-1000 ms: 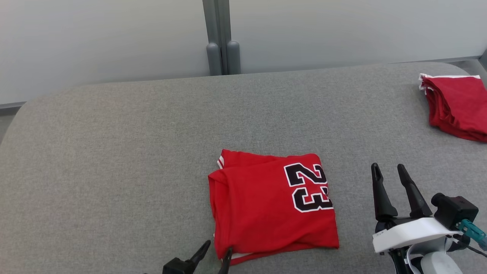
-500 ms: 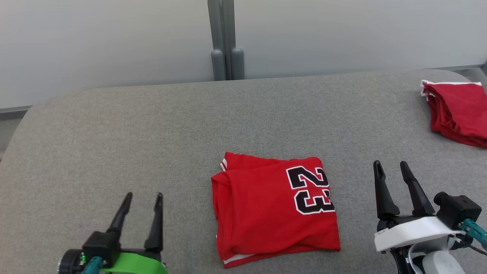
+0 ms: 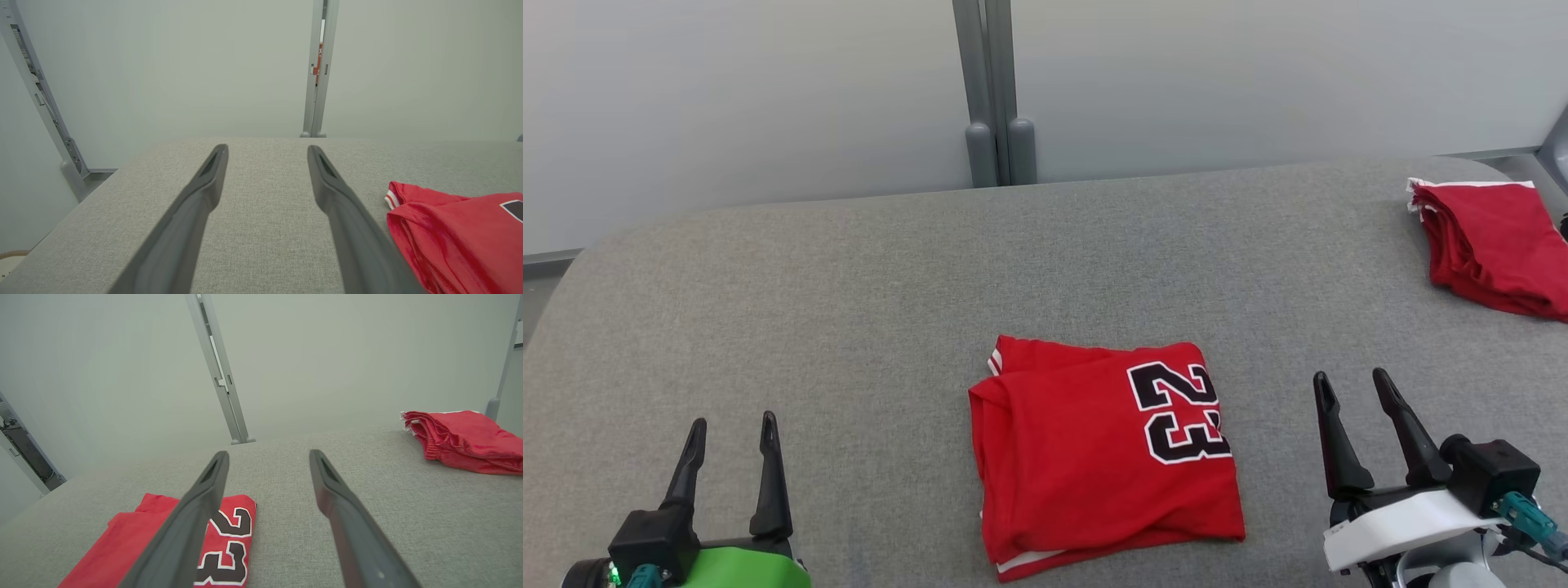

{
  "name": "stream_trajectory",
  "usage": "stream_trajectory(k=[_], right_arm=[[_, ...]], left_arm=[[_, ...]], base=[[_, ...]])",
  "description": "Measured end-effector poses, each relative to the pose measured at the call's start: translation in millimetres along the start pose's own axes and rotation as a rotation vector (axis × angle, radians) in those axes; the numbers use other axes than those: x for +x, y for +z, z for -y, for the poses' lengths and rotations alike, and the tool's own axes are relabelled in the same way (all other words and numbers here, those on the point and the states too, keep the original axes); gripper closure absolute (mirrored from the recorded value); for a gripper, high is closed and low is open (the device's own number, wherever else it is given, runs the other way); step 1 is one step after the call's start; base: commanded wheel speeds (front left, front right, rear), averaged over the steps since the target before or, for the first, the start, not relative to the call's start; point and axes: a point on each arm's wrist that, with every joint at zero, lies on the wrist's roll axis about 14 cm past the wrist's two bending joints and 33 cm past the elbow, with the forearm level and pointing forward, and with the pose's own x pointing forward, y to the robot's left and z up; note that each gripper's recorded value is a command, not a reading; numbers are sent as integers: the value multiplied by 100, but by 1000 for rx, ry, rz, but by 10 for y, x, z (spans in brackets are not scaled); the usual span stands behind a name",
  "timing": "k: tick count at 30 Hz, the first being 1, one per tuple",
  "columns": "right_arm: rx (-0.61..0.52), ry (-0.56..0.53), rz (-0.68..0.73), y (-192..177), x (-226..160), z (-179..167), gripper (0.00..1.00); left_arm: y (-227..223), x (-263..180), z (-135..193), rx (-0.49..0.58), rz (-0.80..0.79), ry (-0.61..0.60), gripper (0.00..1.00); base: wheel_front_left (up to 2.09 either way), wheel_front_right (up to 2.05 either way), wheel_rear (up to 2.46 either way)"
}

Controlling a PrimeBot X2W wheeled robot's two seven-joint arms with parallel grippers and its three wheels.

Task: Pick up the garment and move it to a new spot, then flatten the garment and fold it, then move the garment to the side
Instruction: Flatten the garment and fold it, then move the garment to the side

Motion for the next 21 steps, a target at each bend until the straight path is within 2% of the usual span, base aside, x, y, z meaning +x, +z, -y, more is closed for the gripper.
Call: stream_trajectory(k=[21], right_arm=[[-9,7,-26,-76,-129,-42,0]], left_arm=[[-97,-126,23,-5,-28,-16,0]], base=[[0,0,0]])
